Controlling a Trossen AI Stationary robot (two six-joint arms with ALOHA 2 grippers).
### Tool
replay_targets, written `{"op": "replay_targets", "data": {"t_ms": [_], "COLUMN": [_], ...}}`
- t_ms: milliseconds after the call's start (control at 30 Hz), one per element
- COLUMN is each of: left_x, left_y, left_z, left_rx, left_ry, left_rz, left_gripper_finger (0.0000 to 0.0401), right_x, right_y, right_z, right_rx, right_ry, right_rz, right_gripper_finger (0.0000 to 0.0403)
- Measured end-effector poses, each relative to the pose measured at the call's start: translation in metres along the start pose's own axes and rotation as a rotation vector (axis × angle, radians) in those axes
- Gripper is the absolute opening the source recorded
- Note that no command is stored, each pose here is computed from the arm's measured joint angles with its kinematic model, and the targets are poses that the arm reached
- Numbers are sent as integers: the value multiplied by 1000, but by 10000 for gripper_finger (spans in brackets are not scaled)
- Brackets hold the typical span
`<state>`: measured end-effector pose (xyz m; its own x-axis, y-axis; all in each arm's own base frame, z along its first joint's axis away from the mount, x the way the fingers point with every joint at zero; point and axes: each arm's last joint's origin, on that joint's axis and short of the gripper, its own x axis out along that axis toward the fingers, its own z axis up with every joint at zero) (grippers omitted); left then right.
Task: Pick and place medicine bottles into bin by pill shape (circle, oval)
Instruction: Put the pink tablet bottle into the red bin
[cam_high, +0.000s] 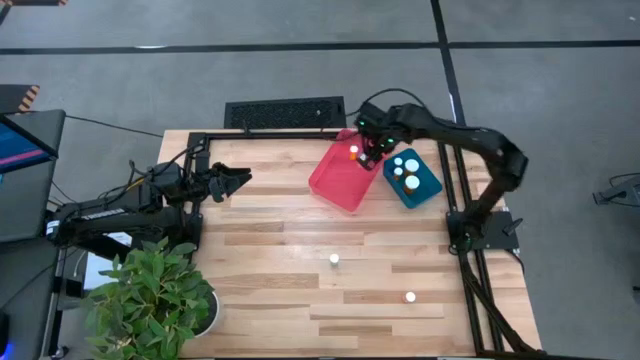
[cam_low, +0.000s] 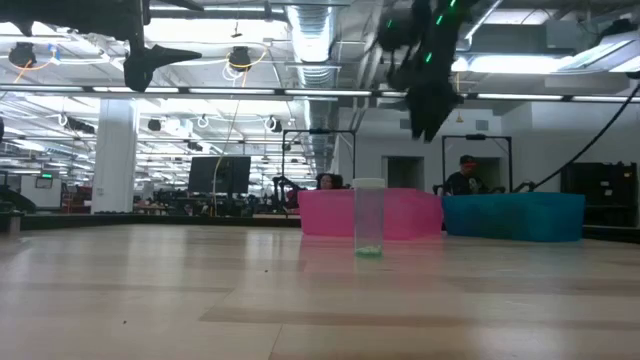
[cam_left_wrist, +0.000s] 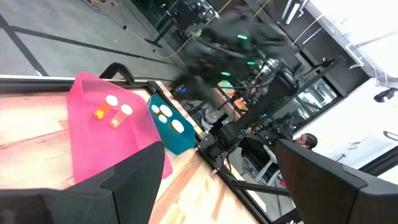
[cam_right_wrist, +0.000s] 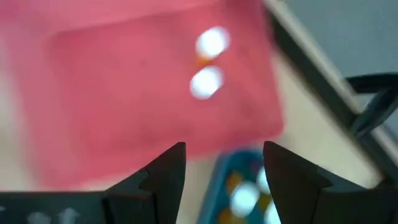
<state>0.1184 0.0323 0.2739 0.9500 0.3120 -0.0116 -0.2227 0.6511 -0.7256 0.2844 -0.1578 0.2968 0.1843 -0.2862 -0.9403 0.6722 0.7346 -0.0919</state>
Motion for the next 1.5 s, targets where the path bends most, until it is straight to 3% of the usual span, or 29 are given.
{"op": "replay_targets", "data": {"t_ms": [133,333,600,767,1000,1167,1300,1500], "left_x": [0,0,0,0,0,0,0,0], "left_y": [0,0,0,0,0,1,1,1], "left_z": [0,0,0,0,0,0,0,0], "left_rx": [0,-8,-20,-21,-22,-21,-17,-12], "left_ry": [0,0,1,2,2,-13,-15,-16], "left_rz": [0,0,0,2,2,17,18,18], "left_gripper_finger": [300,300,300,300,300,300,300,300], "right_x": [-44,-101,-144,-149,-137,-119,-96,-71], "right_y": [30,88,146,173,204,222,229,221], "right_z": [-35,-107,-201,-246,-290,-304,-312,-319], "right_rx": [-88,-190,-152,-127,-210,-273,-266,-293], "right_ry": [56,119,160,208,237,238,199,111], "right_rz": [144,244,302,278,191,138,181,158], "right_gripper_finger": [219,219,229,261,318,330,325,325]}}
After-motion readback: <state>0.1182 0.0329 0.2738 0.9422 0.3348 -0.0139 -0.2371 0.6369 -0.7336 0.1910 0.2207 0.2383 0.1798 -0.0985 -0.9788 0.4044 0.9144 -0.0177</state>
